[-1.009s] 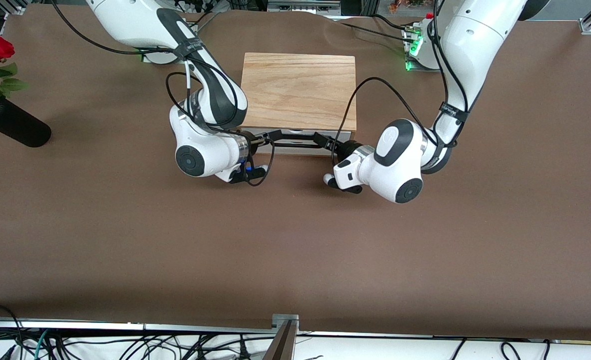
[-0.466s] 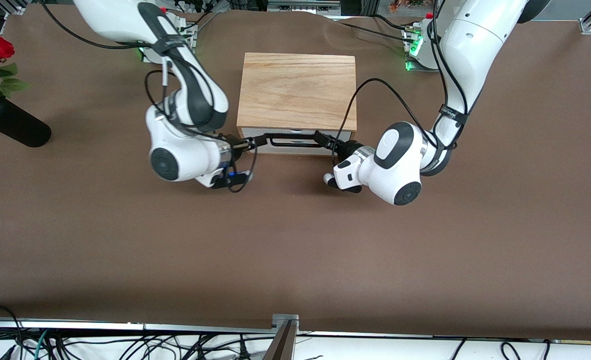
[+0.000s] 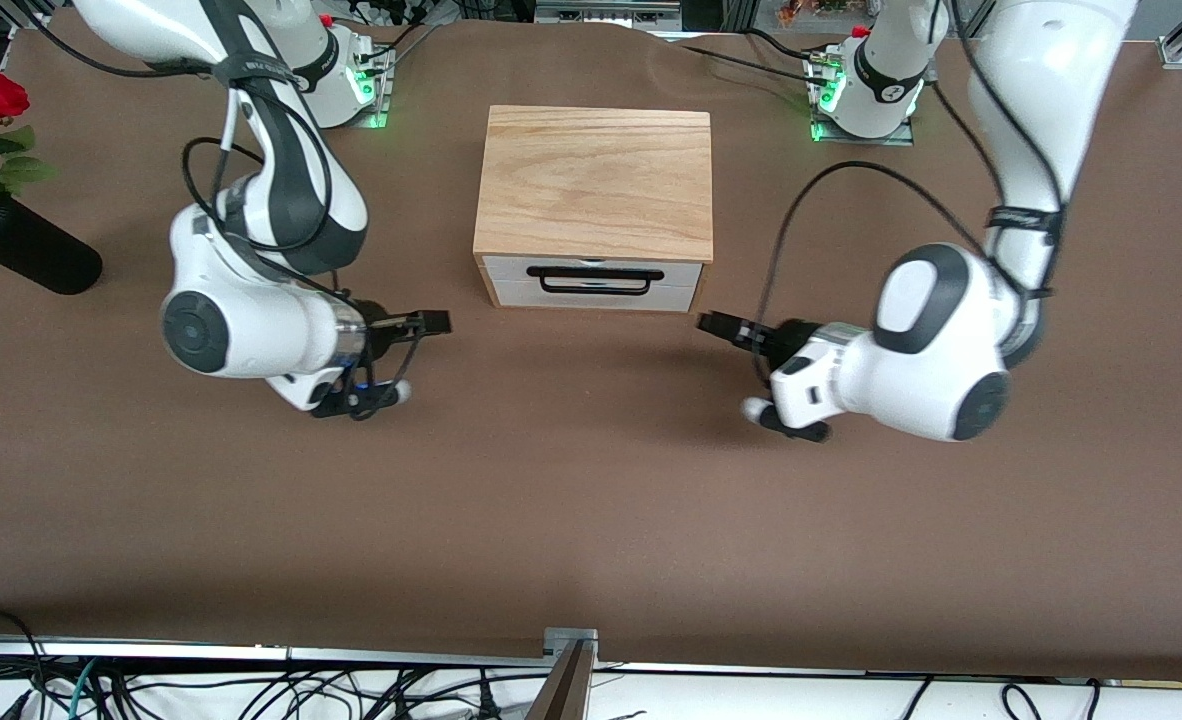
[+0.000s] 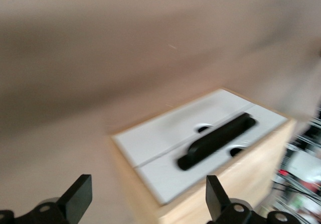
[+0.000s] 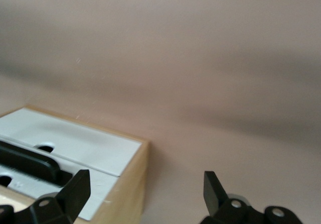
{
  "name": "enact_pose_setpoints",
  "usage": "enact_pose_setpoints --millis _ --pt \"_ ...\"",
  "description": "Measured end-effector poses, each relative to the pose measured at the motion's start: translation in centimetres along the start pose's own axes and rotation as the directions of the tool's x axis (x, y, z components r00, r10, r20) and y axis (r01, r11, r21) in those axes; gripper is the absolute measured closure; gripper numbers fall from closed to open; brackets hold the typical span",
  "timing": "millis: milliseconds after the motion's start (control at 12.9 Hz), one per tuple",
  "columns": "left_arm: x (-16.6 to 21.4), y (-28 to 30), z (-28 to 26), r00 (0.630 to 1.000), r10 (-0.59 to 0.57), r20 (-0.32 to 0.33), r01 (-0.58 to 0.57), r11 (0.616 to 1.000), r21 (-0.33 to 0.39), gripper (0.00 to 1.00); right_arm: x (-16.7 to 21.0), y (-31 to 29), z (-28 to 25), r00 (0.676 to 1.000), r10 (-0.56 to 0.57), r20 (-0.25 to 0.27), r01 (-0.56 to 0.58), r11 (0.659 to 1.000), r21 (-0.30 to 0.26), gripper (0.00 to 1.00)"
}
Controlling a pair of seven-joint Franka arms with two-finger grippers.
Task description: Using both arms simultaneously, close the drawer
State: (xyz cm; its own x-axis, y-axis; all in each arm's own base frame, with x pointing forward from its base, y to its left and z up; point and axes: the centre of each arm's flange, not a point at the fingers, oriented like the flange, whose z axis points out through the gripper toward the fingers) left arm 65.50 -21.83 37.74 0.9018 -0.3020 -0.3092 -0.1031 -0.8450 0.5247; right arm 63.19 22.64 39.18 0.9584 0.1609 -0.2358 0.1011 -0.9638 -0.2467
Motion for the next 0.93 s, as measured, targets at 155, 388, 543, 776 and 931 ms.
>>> enact_pose_setpoints --millis 155,388,543,776,931 --pt "-1.1 -1.2 -3.5 0.998 0.035 -0.045 -0.026 0.981 0.190 0.00 -1.1 2.2 -5.1 0.996 -0.034 -0.086 0.024 0.994 -0.110 0.00" --pt "-3.3 -1.6 -8.4 0.993 0.064 -0.101 -0.012 0.894 0.447 0.00 -3.2 5.6 -11.4 0.984 -0.030 -0.174 -0.001 0.985 -0.174 0.00" --pt "-5.3 -2.7 -12.6 0.985 0.054 -0.165 0.035 0.869 0.493 0.00 -4.4 8.4 -14.1 0.980 0.003 -0.200 -0.039 0.983 -0.178 0.00" --pt "-9.6 -2.3 -18.9 0.961 0.052 -0.273 0.097 0.858 0.504 0.00 -6.9 10.0 -16.6 0.983 0.030 -0.181 -0.063 0.982 -0.178 0.00" --pt "-13.4 -2.3 -21.7 0.949 0.030 -0.314 0.145 0.844 0.517 0.00 -8.9 11.1 -18.1 0.983 0.045 -0.179 -0.080 0.977 -0.196 0.00"
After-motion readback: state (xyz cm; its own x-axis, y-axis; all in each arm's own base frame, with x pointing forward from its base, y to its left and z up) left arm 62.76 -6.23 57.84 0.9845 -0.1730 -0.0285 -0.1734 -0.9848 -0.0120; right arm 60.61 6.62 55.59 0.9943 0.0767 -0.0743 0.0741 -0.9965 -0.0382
